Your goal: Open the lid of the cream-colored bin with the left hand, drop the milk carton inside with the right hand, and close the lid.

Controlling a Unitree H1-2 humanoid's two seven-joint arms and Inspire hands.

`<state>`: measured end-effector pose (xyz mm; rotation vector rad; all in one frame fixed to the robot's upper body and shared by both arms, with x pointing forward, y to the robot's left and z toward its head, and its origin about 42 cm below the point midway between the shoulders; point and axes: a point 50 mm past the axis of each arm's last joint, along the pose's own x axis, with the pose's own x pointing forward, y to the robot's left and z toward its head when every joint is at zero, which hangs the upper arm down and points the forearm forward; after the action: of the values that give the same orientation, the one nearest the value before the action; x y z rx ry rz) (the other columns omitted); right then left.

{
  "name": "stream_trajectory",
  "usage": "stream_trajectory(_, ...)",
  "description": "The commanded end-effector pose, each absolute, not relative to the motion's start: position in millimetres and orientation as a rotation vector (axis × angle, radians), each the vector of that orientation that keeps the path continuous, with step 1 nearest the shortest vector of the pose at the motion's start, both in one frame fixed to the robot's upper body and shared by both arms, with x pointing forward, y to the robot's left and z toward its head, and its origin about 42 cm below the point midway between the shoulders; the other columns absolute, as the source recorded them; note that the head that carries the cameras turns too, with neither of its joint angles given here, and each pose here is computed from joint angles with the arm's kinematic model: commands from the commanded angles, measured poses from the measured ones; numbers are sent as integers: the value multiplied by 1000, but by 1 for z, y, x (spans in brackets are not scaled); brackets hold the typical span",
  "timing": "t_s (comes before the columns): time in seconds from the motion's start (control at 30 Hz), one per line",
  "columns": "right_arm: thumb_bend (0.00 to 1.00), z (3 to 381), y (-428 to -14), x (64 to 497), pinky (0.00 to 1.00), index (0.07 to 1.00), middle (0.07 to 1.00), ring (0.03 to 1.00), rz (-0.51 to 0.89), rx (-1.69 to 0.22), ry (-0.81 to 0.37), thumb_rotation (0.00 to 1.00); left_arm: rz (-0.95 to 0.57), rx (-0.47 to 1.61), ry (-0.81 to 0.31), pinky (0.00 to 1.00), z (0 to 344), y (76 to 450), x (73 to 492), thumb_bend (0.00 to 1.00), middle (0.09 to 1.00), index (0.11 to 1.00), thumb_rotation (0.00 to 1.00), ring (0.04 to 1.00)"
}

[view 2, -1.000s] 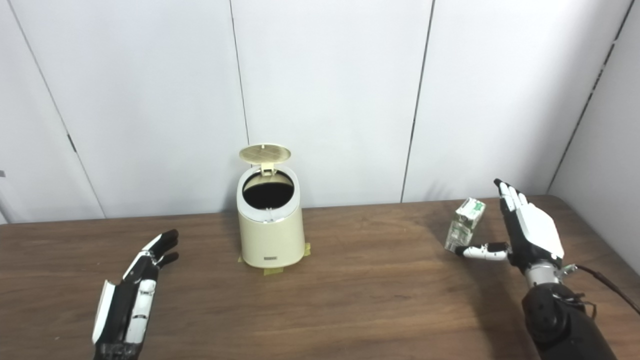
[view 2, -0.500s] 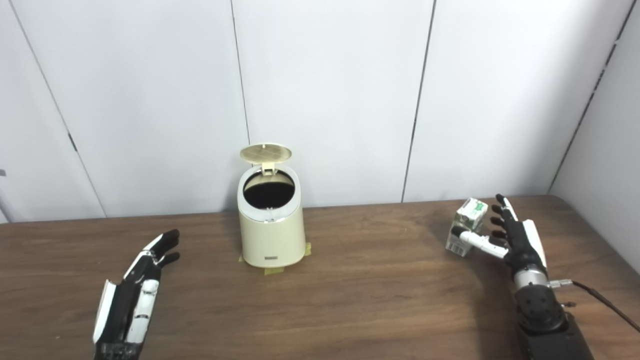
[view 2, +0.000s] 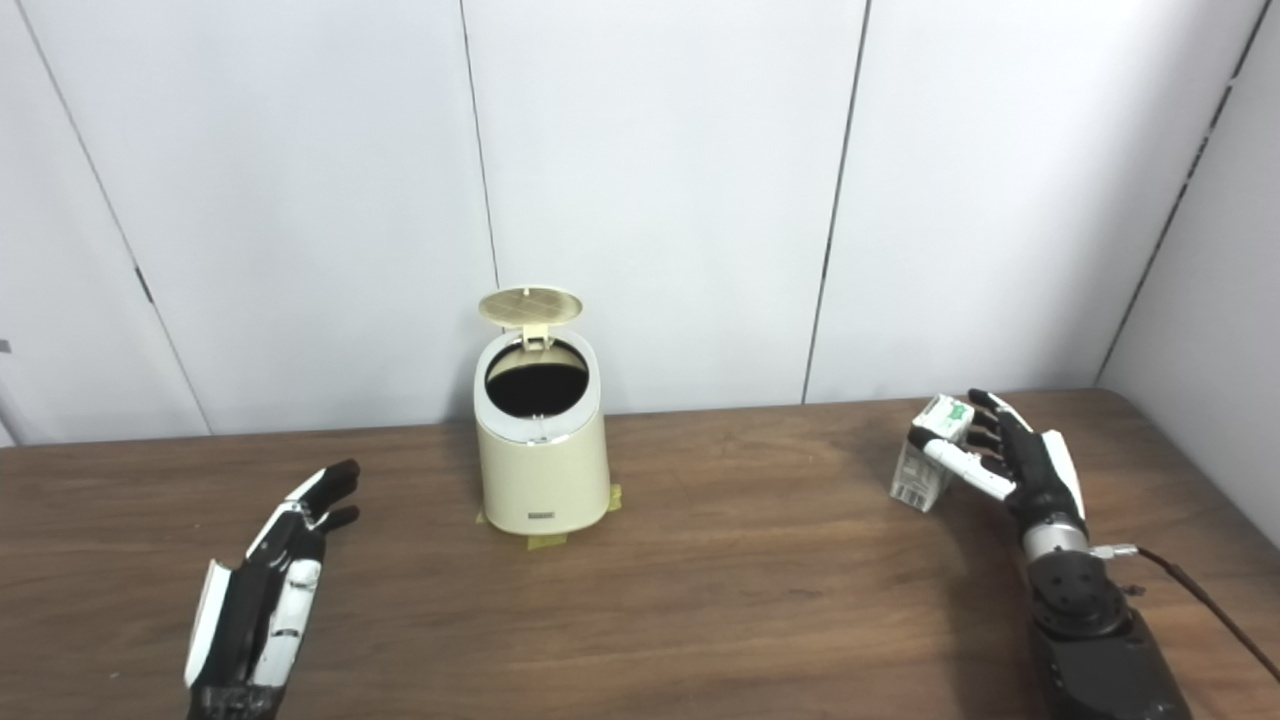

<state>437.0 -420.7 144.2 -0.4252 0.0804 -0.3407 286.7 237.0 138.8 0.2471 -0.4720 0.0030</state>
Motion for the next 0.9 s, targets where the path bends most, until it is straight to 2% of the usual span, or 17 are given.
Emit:
stream_trajectory(0.0, 1000, 182, -427, 454, 753, 853, 832, 804, -362, -443, -43, 551, -1, 298, -404, 822, 117, 248, 270, 345, 883, 855, 874, 886)
stream_trajectory(0.23, 1000, 182, -426, 458, 724, 833, 812, 778, -365, -416, -55, 487, 3, 301, -400, 807, 117, 248, 270, 343, 878, 851, 837, 877)
stream_trajectory(0.33, 981, 182, -427, 458, 705, 825, 810, 770, -365, -393, -53, 407, 0, 307, -400, 811, 117, 248, 271, 339, 879, 853, 843, 879)
stream_trajectory(0.4, 944, 181, -427, 458, 687, 804, 801, 757, -364, -362, -67, 308, -1, 307, -398, 810, 116, 247, 271, 338, 880, 854, 845, 879)
stream_trajectory(0.53, 939, 182, -426, 458, 669, 770, 778, 742, -375, -360, -68, 230, 0, 305, -400, 807, 117, 247, 270, 333, 881, 853, 833, 880)
stream_trajectory(0.6, 921, 183, -426, 458, 648, 744, 744, 715, -391, -371, -77, 172, 0, 304, -401, 798, 117, 247, 271, 331, 876, 849, 827, 874)
stream_trajectory(0.73, 893, 185, -425, 457, 527, 614, 606, 582, -455, -454, -110, 25, -1, 300, -396, 806, 117, 247, 271, 329, 878, 851, 824, 878)
stream_trajectory(0.77, 716, 186, -424, 457, 495, 550, 552, 554, -463, -468, -118, 13, 1, 302, -395, 807, 117, 247, 271, 334, 879, 851, 826, 879)
stream_trajectory(0.8, 604, 187, -424, 457, 461, 504, 525, 523, -467, -476, -123, 5, 4, 306, -394, 808, 117, 247, 271, 334, 878, 851, 828, 879)
stream_trajectory(0.87, 541, 188, -423, 457, 416, 482, 517, 466, -469, -479, -131, 1, 4, 304, -394, 809, 117, 246, 271, 330, 876, 849, 827, 877)
